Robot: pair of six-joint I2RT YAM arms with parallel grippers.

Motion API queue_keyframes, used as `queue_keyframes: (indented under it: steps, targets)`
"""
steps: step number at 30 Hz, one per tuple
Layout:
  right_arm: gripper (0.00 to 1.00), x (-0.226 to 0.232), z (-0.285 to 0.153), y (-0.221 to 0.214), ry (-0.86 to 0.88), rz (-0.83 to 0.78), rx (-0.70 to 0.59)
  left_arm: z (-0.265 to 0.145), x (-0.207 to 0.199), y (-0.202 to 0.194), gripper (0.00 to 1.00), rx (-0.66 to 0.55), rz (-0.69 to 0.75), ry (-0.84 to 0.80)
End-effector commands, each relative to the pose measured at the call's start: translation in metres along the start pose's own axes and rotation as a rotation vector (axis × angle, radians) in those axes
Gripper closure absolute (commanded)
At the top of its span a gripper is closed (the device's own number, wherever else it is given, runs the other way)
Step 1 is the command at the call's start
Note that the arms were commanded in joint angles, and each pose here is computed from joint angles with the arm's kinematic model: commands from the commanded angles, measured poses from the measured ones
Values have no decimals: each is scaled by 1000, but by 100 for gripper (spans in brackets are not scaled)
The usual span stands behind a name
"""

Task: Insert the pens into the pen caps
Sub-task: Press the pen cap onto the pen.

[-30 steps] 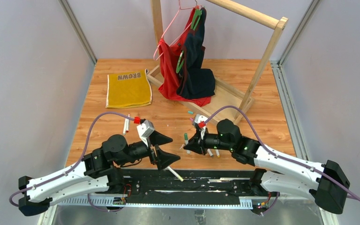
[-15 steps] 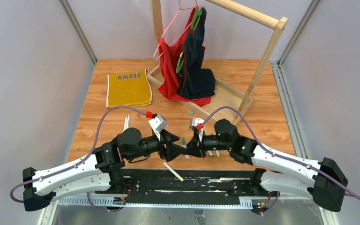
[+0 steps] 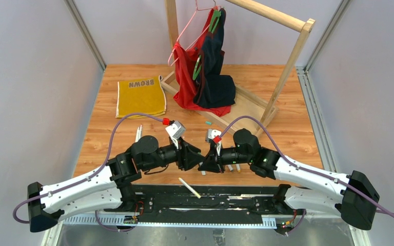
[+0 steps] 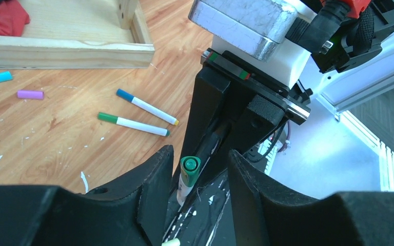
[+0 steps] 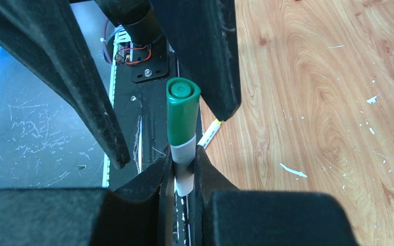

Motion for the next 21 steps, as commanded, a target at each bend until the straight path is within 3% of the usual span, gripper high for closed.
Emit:
queue_keyframes:
  steps: [1, 14, 21]
  targets:
    - [99, 6, 1, 14, 33, -48, -31, 1, -6, 13, 54, -45, -13, -37]
    - [99, 5, 1, 14, 24, -46, -31, 4, -2, 0, 80, -9, -35, -32]
    - [99, -1, 1, 15, -37, -30, -49, 5, -1, -13, 85, 5, -94, -40]
Point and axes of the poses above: each gripper's point midway between its finger pads, its own z axis out along the fingers, its own x axis along the line the jaws close on, y = z × x, the point moved 6 cm from there along -z, back along the fingers, and after that the axes turned 5 degrees about z, right-handed, at the moved point
